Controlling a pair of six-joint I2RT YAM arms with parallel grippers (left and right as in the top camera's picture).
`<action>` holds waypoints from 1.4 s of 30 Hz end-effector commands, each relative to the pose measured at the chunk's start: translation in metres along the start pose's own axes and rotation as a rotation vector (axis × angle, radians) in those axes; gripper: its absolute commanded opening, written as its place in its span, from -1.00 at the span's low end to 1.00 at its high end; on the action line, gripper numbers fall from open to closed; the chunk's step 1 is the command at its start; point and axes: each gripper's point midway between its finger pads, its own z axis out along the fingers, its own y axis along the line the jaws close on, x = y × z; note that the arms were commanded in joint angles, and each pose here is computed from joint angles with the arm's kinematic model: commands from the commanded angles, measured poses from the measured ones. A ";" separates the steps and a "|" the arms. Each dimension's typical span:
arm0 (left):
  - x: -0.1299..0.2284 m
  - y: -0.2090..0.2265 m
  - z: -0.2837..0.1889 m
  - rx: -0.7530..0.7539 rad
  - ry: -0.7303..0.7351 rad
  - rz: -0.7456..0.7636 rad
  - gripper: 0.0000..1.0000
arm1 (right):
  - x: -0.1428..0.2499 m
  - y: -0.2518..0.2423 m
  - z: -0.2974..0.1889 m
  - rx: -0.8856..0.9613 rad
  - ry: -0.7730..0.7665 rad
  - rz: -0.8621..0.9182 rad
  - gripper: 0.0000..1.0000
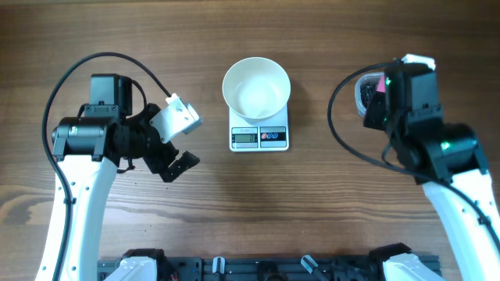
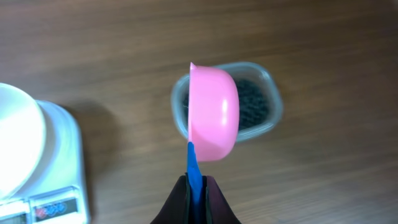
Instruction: Scoop item into bowl and weigh 150g on scale
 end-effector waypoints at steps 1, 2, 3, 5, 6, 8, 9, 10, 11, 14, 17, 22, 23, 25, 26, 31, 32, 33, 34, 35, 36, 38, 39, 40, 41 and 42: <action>0.000 -0.002 0.001 0.013 -0.012 0.012 1.00 | -0.011 -0.023 0.017 0.132 0.028 -0.137 -0.91; 0.000 -0.002 0.001 0.013 -0.013 0.012 1.00 | -0.009 -0.030 0.024 0.171 0.050 -0.167 -0.91; 0.000 -0.002 0.001 0.013 -0.012 0.012 1.00 | -0.010 -0.039 0.032 0.225 0.067 -0.187 -0.91; 0.000 -0.002 0.001 0.013 -0.013 0.012 1.00 | -0.012 -0.041 0.046 0.246 0.081 -0.236 -0.91; 0.000 -0.002 0.001 0.013 -0.012 0.012 1.00 | -0.013 -0.038 0.053 0.245 0.088 -0.271 -0.91; 0.000 -0.002 0.001 0.013 -0.012 0.012 1.00 | -0.014 -0.033 0.070 0.247 0.103 -0.305 -0.91; 0.000 -0.002 0.001 0.013 -0.012 0.012 1.00 | -0.011 -0.031 0.081 0.252 0.126 -0.338 -0.92; 0.000 -0.002 0.001 0.013 -0.012 0.012 1.00 | -0.007 -0.030 0.092 0.257 0.154 -0.358 -0.91; 0.000 -0.002 0.001 0.013 -0.012 0.012 1.00 | -0.004 -0.031 0.099 0.262 0.171 -0.361 -0.91; 0.000 -0.002 0.001 0.013 -0.012 0.012 1.00 | 0.002 -0.039 0.117 0.280 0.214 -0.379 -0.91; 0.000 -0.002 0.001 0.013 -0.013 0.012 1.00 | 0.001 -0.044 0.120 0.285 0.222 -0.398 -0.91; 0.000 -0.002 0.001 0.013 -0.013 0.012 1.00 | 0.016 -0.041 0.136 0.266 0.287 -0.434 -0.91; 0.000 -0.002 0.001 0.013 -0.012 0.012 1.00 | 0.018 -0.041 0.139 0.267 0.296 -0.436 -0.91; 0.000 -0.002 0.001 0.013 -0.012 0.012 1.00 | 0.019 -0.043 0.141 0.265 0.308 -0.462 -0.92; 0.000 -0.002 0.001 0.013 -0.013 0.012 1.00 | 0.021 -0.044 0.143 0.266 0.315 -0.471 -0.91; 0.000 -0.002 0.001 0.013 -0.012 0.012 1.00 | 0.037 -0.030 0.155 0.153 0.373 -0.482 -0.91; 0.000 -0.002 0.001 0.013 -0.013 0.012 1.00 | 0.038 -0.028 0.155 0.140 0.373 -0.479 -0.91; 0.000 -0.002 0.001 0.013 -0.012 0.012 1.00 | 0.039 -0.026 0.155 0.127 0.375 -0.477 -0.91; 0.000 -0.002 0.001 0.013 -0.012 0.012 1.00 | 0.039 -0.025 0.155 0.123 0.376 -0.476 -0.91; 0.000 -0.002 0.001 0.013 -0.012 0.012 1.00 | 0.040 -0.024 0.156 0.114 0.376 -0.474 -0.91; 0.000 -0.002 0.001 0.013 -0.013 0.012 1.00 | 0.040 -0.024 0.156 0.104 0.379 -0.467 -0.91; 0.000 -0.002 0.001 0.013 -0.013 0.012 1.00 | 0.044 -0.024 0.158 0.055 0.393 -0.433 -0.91; 0.000 -0.002 0.001 0.013 -0.013 0.012 1.00 | 0.046 -0.026 0.158 0.039 0.401 -0.414 -0.91; 0.000 -0.002 0.001 0.013 -0.013 0.012 1.00 | 0.049 -0.028 0.158 0.016 0.416 -0.387 -0.91; 0.000 -0.002 0.001 0.013 -0.012 0.012 1.00 | 0.050 -0.028 0.158 -0.004 0.423 -0.373 -0.91; 0.000 -0.002 0.001 0.013 -0.012 0.012 1.00 | 0.052 -0.025 0.158 -0.035 0.430 -0.359 -0.91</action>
